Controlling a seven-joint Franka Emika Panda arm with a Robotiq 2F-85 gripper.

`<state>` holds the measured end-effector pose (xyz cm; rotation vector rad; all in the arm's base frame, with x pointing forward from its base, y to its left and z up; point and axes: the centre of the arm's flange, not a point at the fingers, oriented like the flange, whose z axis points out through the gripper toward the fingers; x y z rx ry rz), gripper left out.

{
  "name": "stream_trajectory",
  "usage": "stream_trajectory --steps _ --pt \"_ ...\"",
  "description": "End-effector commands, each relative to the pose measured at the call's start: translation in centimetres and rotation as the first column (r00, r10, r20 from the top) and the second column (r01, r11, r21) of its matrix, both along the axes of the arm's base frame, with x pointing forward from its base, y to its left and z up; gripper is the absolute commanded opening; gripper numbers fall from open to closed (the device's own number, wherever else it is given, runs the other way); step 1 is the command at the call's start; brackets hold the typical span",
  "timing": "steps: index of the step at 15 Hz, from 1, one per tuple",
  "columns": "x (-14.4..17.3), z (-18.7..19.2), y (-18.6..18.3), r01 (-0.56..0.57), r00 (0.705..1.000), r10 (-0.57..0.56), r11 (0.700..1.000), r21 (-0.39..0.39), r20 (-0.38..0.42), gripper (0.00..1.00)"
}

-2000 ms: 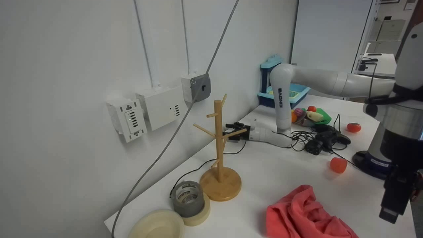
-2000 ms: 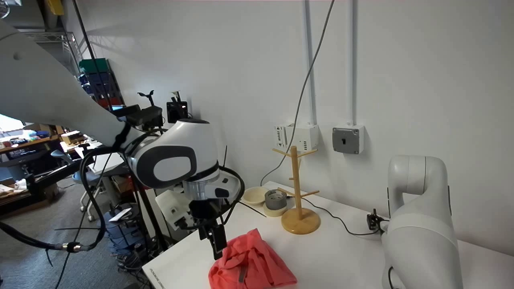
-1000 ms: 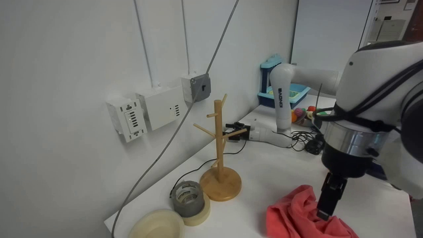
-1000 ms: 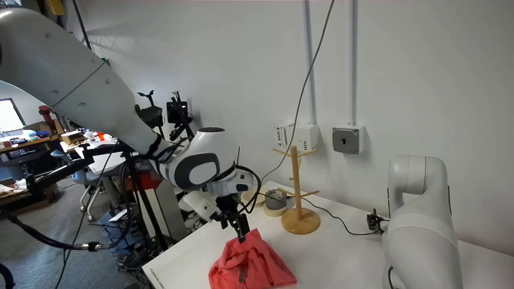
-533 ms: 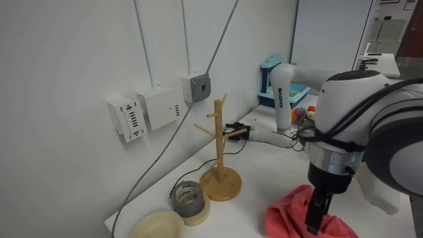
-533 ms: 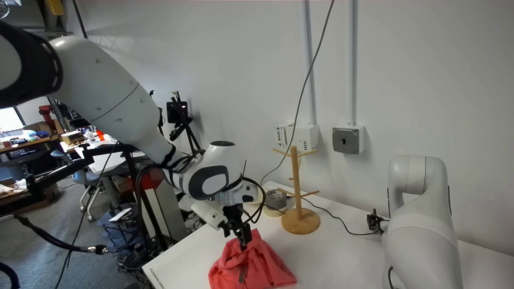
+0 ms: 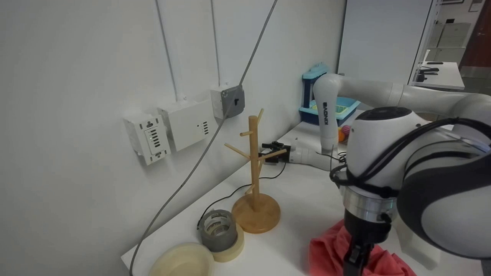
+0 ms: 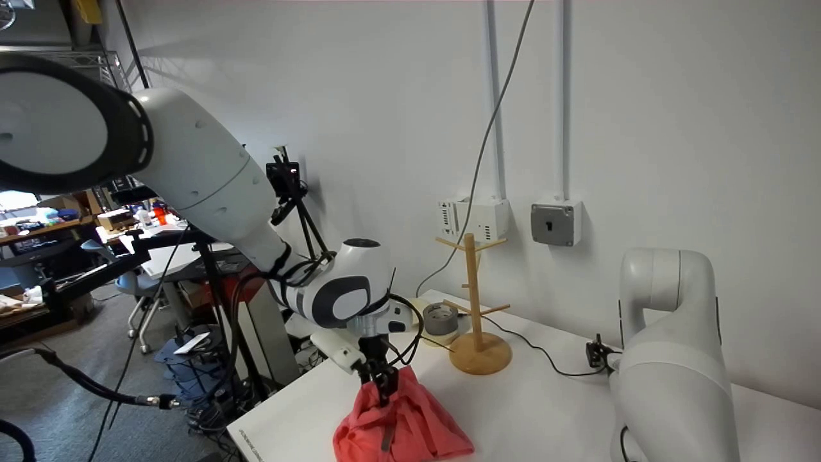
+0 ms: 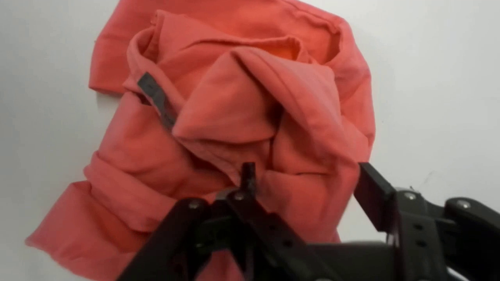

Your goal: Unfold the cloth and move it to the left

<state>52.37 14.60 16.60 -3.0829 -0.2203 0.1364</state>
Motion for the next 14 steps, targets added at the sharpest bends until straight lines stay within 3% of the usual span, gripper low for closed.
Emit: stream_trajectory --steps 1,6,14 --pt "0.9 -0.9 0.1 0.024 0.999 -0.024 1.000 -0.009 0.023 0.34" --pt "0.2 0.3 -1.3 0.039 0.999 -0.038 0.999 -0.037 0.034 0.00" --pt "-4.4 4.3 -6.2 0.105 0.994 -0.101 0.978 -0.183 0.027 0.03"
